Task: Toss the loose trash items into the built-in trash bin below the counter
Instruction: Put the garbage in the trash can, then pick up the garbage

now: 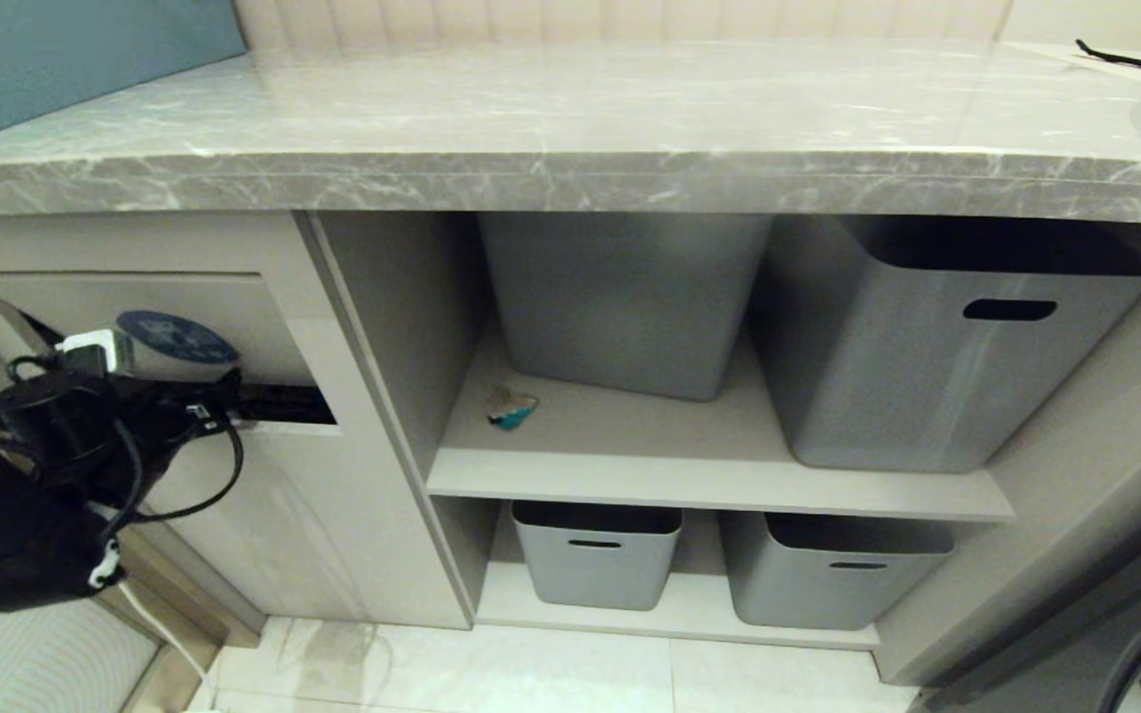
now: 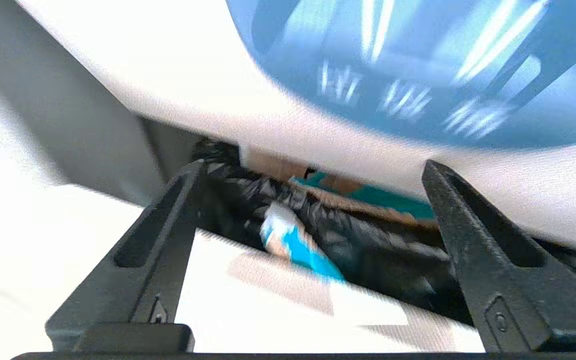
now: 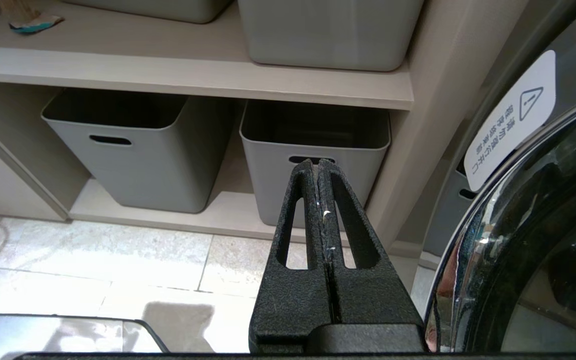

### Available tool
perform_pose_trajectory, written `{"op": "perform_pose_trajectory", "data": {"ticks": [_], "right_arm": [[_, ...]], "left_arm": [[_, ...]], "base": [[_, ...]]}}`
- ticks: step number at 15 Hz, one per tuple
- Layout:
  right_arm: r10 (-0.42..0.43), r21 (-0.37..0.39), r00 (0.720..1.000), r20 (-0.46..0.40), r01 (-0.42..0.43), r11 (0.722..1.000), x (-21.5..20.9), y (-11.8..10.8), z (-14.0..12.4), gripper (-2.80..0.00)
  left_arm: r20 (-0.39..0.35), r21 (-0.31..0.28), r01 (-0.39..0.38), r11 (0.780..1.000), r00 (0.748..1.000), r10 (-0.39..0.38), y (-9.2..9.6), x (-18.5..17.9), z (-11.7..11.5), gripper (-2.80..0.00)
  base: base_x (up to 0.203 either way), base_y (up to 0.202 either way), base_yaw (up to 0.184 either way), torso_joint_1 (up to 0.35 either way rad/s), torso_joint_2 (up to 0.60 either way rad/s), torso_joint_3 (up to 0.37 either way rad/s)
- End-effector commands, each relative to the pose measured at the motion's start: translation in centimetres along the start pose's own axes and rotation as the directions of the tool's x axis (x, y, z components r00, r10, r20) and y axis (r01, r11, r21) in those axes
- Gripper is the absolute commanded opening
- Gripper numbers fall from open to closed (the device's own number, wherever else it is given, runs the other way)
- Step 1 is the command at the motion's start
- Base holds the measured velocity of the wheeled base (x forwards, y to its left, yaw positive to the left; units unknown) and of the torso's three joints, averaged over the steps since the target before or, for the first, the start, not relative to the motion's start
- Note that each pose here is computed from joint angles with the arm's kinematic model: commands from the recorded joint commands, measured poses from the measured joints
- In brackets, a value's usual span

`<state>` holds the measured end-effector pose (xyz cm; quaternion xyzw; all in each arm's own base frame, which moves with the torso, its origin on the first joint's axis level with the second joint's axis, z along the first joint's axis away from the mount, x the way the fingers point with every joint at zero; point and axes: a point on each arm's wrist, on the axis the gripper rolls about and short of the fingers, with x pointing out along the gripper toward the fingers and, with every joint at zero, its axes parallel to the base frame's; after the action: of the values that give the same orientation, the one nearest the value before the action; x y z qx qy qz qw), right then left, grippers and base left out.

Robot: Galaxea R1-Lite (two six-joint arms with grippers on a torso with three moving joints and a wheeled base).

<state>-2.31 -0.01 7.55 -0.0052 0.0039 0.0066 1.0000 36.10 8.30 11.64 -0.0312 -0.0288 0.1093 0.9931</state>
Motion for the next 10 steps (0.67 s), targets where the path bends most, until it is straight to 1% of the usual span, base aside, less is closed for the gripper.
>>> {"op": "perform_pose_trajectory", "data": {"ticks": [1,3,4,6,7,8,9,10], "right_arm": [[0.001,0.000,1.000,0.002,-0.001,1.000,0.0,0.0,0.0,-2.80],[0.001,0.000,1.000,0.002,-0.001,1.000,0.0,0.0,0.0,-2.80],[0.001,0.000,1.000,0.002,-0.001,1.000,0.0,0.0,0.0,-2.80],[0.001,0.000,1.000,0.002,-0.001,1.000,0.0,0.0,0.0,-2.80],[0.001,0.000,1.000,0.002,-0.001,1.000,0.0,0.0,0.0,-2.80],[0.001,0.000,1.000,0.002,-0.001,1.000,0.0,0.0,0.0,-2.80],[0.001,0.000,1.000,0.002,-0.001,1.000,0.0,0.0,0.0,-2.80],[0.001,0.000,1.000,0.002,-0.001,1.000,0.0,0.0,0.0,-2.80]], "left_arm": [[0.064,-0.001,0.006,1.000,0.998,-0.006,-0.3,-4.0,4.4,0.00],[0.042,-0.004,0.012,1.000,0.999,-0.011,-0.6,-7.7,5.5,0.00],[0.020,-0.004,0.017,1.000,1.000,-0.017,-0.8,-9.9,5.5,-2.80],[-0.012,-0.005,0.054,0.999,0.998,-0.054,-1.5,-13.9,5.3,-2.80],[-0.019,-0.005,0.107,0.994,0.994,-0.107,-2.1,-16.3,5.2,-2.80],[-0.013,0.002,0.174,0.985,0.985,-0.174,-2.8,-18.6,5.3,-2.80],[-0.002,0.012,0.239,0.971,0.971,-0.239,-3.3,-20.3,5.3,-2.80],[0.002,0.021,0.359,0.933,0.933,-0.360,-4.2,-22.2,5.2,-2.80]], "base": [[0.000,0.000,0.000,0.000,0.00,0.000],[0.000,0.000,0.000,0.000,0.00,0.000],[0.000,0.000,0.000,0.000,0.00,0.000],[0.000,0.000,0.000,0.000,0.00,0.000],[0.000,0.000,0.000,0.000,0.00,0.000],[0.000,0.000,0.000,0.000,0.00,0.000],[0.000,0.000,0.000,0.000,0.00,0.000],[0.000,0.000,0.000,0.000,0.00,0.000]]}}
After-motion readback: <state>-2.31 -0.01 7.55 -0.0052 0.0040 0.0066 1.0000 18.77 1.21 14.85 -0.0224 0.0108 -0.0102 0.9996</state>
